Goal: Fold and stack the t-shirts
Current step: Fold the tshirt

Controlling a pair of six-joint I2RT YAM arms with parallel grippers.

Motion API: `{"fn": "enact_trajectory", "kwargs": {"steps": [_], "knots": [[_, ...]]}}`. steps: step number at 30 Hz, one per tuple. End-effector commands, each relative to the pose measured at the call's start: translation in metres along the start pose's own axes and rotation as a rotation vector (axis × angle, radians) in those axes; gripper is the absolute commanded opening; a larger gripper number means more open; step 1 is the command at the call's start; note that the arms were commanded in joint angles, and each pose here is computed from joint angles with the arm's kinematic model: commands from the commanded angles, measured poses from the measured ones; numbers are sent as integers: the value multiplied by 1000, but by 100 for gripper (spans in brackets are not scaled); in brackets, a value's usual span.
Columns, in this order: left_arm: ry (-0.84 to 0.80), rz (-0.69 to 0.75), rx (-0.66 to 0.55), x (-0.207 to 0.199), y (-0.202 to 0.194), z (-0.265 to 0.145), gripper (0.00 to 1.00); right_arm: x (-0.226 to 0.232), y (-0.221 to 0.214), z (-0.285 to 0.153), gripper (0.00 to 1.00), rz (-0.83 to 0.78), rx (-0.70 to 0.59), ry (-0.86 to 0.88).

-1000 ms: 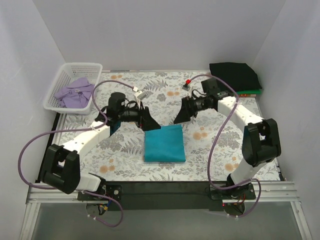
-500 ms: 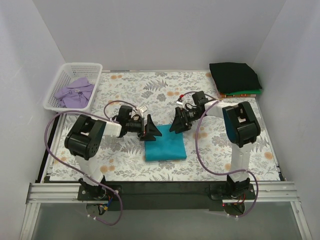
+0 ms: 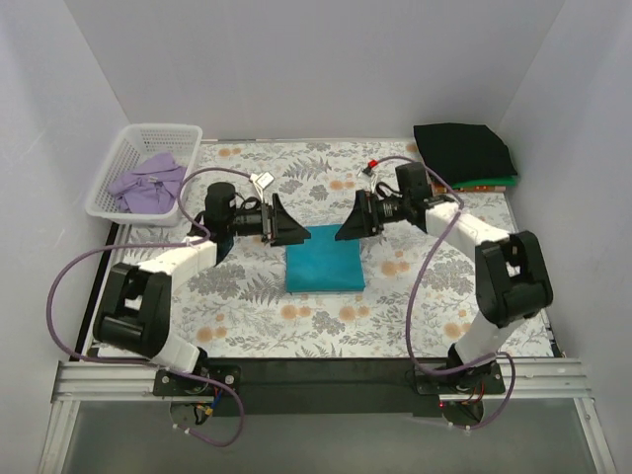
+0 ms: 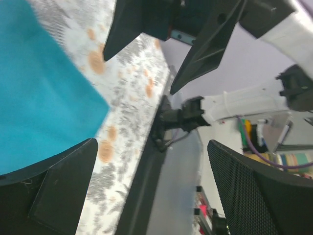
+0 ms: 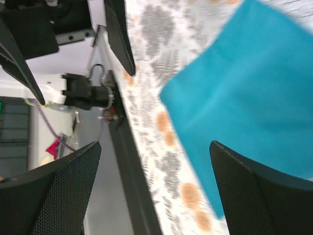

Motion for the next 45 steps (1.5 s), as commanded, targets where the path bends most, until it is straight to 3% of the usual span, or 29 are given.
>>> {"fn": "enact_trajectory", "kwargs": {"steps": [1, 2, 5, 12, 16, 21, 26, 28, 35, 40, 45], "knots": [[-64, -96, 30, -27, -27, 1, 95, 34, -29, 6, 98, 37, 6, 121], [-55, -136, 39, -23, -40, 1, 96, 29, -48, 10, 98, 134, 25, 123], [-68, -171, 69, -24, -62, 14, 96, 23, -63, 22, 98, 147, 29, 100], [157, -338, 108, 61, -91, 28, 96, -30, -95, 40, 98, 279, 83, 13], [194, -403, 136, 84, -96, 24, 96, -73, -103, 35, 98, 387, 72, -43], [108, -311, 147, 53, -81, 17, 96, -51, -88, 24, 98, 353, 81, 35], [-30, -116, 64, -15, -55, 5, 98, 22, -88, 16, 98, 173, 101, 140], [-41, -104, 48, -25, -50, 8, 98, 38, -91, 20, 98, 136, 110, 149], [-90, -189, -14, -29, -46, 25, 98, 27, -70, 41, 98, 191, 81, 130], [-135, -152, -75, -36, -30, 23, 98, 18, -67, 68, 98, 300, 115, 157], [-115, -139, -95, -40, -25, 11, 98, 27, -61, 78, 97, 282, 116, 207]]}}
Point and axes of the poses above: each gripper's point midway between its finger pads, its own z axis out along the fingers, its own x axis along the line the jaws close on, y = z × x, the point moved 5 cm from there along -z, back along the fingers, and after that the axes turned 8 degrees about z, right-handed, at the moved point
